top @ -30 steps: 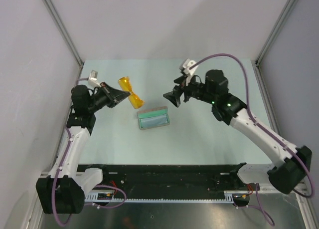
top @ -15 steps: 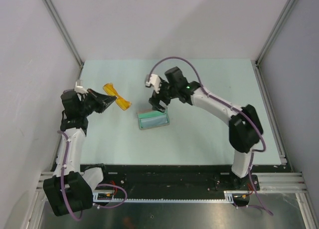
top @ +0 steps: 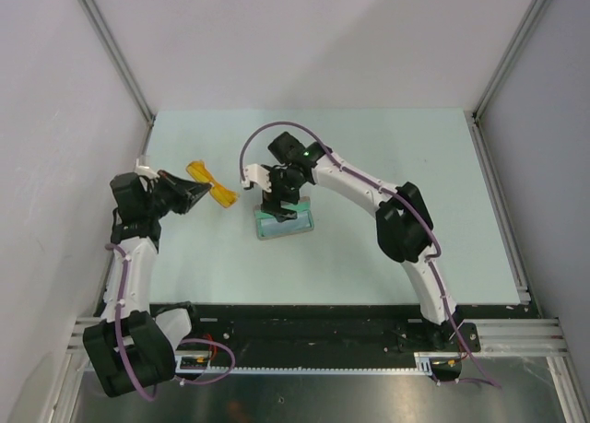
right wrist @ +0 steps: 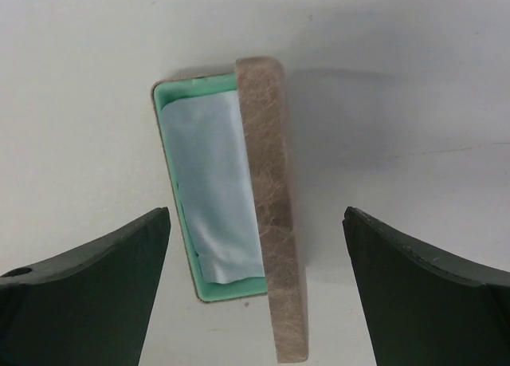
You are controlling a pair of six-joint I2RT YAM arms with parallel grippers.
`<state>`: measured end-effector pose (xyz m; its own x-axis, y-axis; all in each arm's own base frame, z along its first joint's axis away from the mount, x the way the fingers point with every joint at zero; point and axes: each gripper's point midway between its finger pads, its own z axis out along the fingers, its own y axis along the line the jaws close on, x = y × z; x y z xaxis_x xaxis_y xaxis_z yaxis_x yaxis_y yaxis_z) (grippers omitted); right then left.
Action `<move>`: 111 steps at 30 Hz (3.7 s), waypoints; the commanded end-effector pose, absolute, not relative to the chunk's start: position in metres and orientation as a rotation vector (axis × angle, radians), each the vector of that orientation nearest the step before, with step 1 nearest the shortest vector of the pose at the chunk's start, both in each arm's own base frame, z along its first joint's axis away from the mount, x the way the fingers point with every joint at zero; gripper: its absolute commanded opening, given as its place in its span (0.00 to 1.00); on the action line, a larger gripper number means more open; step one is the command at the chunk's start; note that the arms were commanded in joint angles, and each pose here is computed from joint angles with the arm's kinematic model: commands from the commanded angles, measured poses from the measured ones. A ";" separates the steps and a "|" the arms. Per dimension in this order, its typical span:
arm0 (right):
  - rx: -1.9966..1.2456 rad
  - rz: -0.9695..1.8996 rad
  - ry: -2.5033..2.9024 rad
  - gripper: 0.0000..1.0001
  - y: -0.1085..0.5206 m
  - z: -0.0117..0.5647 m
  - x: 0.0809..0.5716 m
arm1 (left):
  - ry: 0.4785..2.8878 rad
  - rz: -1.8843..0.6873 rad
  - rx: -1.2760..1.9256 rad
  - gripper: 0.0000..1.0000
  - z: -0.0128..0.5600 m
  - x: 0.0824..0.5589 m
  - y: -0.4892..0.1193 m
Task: Organize the sunglasses
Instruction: Rotate the opened sunglasses case at the center of the board.
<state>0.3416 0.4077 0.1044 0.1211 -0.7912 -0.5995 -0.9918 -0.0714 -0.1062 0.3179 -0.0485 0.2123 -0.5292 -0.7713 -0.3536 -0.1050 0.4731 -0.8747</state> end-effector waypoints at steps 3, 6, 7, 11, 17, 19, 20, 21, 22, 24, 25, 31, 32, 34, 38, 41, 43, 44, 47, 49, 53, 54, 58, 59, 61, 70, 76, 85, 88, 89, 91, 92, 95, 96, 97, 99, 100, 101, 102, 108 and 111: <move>-1.968 0.564 1.687 0.95 0.400 0.115 0.348 | 1.926 -1.057 -0.689 0.00 0.214 0.319 -0.043; -1.973 0.548 1.698 0.95 0.400 0.109 0.354 | 1.937 -1.059 -0.693 0.00 0.209 0.319 -0.042; -1.975 0.540 1.696 0.95 0.401 0.107 0.355 | 1.942 -1.061 -0.692 0.01 0.207 0.318 -0.043; -1.979 0.523 1.717 0.94 0.401 0.095 0.360 | 1.957 -1.067 -0.700 0.00 0.201 0.319 -0.042; -1.945 0.497 1.710 0.89 0.409 0.092 0.369 | 1.968 -1.071 -0.694 0.00 0.198 0.319 -0.042; -1.943 0.465 1.716 0.85 0.409 0.091 0.370 | 1.970 -1.071 -0.693 0.00 0.197 0.319 -0.042; -1.937 0.452 1.716 0.83 0.410 0.091 0.370 | 1.972 -1.071 -0.696 0.00 0.196 0.319 -0.042; -1.933 0.443 1.732 0.82 0.408 0.088 0.369 | 1.973 -1.071 -0.696 0.00 0.195 0.319 -0.041; -1.924 0.421 1.735 0.78 0.406 0.092 0.370 | 1.976 -1.072 -0.695 0.00 0.194 0.318 -0.042; -1.888 0.405 1.760 0.73 0.405 0.093 0.373 | 1.979 -1.074 -0.697 0.00 0.193 0.318 -0.042; -1.880 0.392 1.769 0.69 0.403 0.093 0.372 | 1.981 -1.078 -0.696 0.00 0.192 0.318 -0.042; -1.802 0.333 1.839 0.54 0.394 0.099 0.375 | 1.987 -1.076 -0.695 0.00 0.189 0.317 -0.042; -1.786 0.313 1.838 0.53 0.393 0.103 0.377 | 1.989 -1.078 -0.696 0.00 0.188 0.317 -0.042; -1.761 0.288 1.855 0.49 0.390 0.107 0.377 | 1.987 -1.077 -0.689 0.00 0.189 0.316 -0.042; -1.693 0.268 1.882 0.44 0.387 0.112 0.374 | 1.990 -1.078 -0.684 0.00 0.188 0.316 -0.043; -1.644 0.263 1.911 0.35 0.385 0.118 0.373 | 1.991 -1.075 -0.685 0.00 0.187 0.315 -0.043; -1.636 0.244 1.937 0.29 0.381 0.115 0.371 | 1.991 -1.073 -0.684 0.01 0.187 0.315 -0.043; -1.631 0.241 1.944 0.29 0.380 0.115 0.370 | 1.993 -1.074 -0.683 0.00 0.186 0.315 -0.043; -1.636 0.225 1.958 0.25 0.376 0.110 0.366 | 1.997 -1.070 -0.681 0.00 0.184 0.314 -0.043; -1.636 0.216 1.962 0.23 0.373 0.109 0.364 | 2.001 -1.072 -0.681 0.00 0.183 0.314 -0.044; -1.609 0.216 1.988 0.23 0.372 0.109 0.363 | 2.005 -1.072 -0.685 0.00 0.181 0.314 -0.043; -1.605 0.218 1.997 0.23 0.373 0.110 0.361 | 2.007 -1.076 -0.687 0.01 0.180 0.313 -0.044; -1.519 0.207 2.115 0.23 0.369 0.109 0.355 | 2.011 -1.075 -0.682 0.01 0.179 0.313 -0.044; -1.482 0.204 2.134 0.22 0.372 0.111 0.356 | 2.007 -1.072 -0.679 0.00 0.180 0.313 -0.044; -1.445 0.184 2.187 0.17 0.371 0.107 0.351 | 2.008 -1.070 -0.680 0.01 0.179 0.312 -0.044; -1.099 0.053 2.293 0.11 0.376 0.111 0.345 | 2.017 -1.064 -0.665 0.00 0.175 0.307 -0.051; -0.772 -0.065 2.327 0.11 0.360 0.113 0.349 | 2.084 -1.039 -0.615 0.00 0.162 0.301 -0.071; -0.675 -0.051 2.361 0.15 0.357 0.108 0.343 | 2.277 -0.894 -0.518 0.00 0.130 0.291 -0.101; -0.660 -0.026 2.385 0.15 0.358 0.106 0.343 | 2.320 -0.835 -0.494 0.01 0.124 0.291 -0.107; -0.636 -0.018 2.401 0.16 0.357 0.105 0.343 | 2.341 -0.823 -0.480 0.00 0.121 0.289 -0.111; -0.618 -0.009 2.432 0.16 0.356 0.103 0.343 | 2.360 -0.799 -0.461 0.00 0.119 0.290 -0.117; -0.589 0.000 2.451 0.16 0.357 0.101 0.342 | 2.374 -0.793 -0.456 0.00 0.117 0.290 -0.120; -0.533 0.062 2.486 0.28 0.367 0.107 0.335 | 2.408 -0.755 -0.440 0.01 0.110 0.293 -0.130; -0.541 0.068 2.488 0.31 0.370 0.108 0.333 | 2.407 -0.744 -0.442 0.01 0.110 0.295 -0.130; -0.548 0.077 2.488 0.34 0.374 0.109 0.331 | 2.409 -0.740 -0.432 0.00 0.110 0.295 -0.132; -0.559 0.109 2.499 0.41 0.380 0.110 0.326 | 2.410 -0.734 -0.426 0.01 0.111 0.298 -0.132; -0.562 0.129 2.499 0.43 0.384 0.112 0.325 | 2.413 -0.731 -0.421 0.01 0.111 0.298 -0.134; -0.567 0.142 2.498 0.46 0.386 0.113 0.324 | 2.411 -0.730 -0.417 0.00 0.111 0.299 -0.134; -0.568 0.152 2.503 0.48 0.387 0.112 0.323 | 2.417 -0.730 -0.414 0.00 0.110 0.300 -0.135; -0.540 0.172 2.482 0.56 0.385 0.124 0.327 | 2.442 -0.721 -0.416 0.00 0.104 0.300 -0.141; -0.486 0.189 2.442 0.58 0.376 0.139 0.335 | 2.455 -0.713 -0.414 0.00 0.101 0.300 -0.144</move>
<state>0.3235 0.3805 0.1032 -0.7503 -0.3833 -0.5387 -0.4346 0.8999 -0.0351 0.2874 -0.1384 0.0888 -0.8196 -0.4332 -0.3749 -0.1647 0.8049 -0.5701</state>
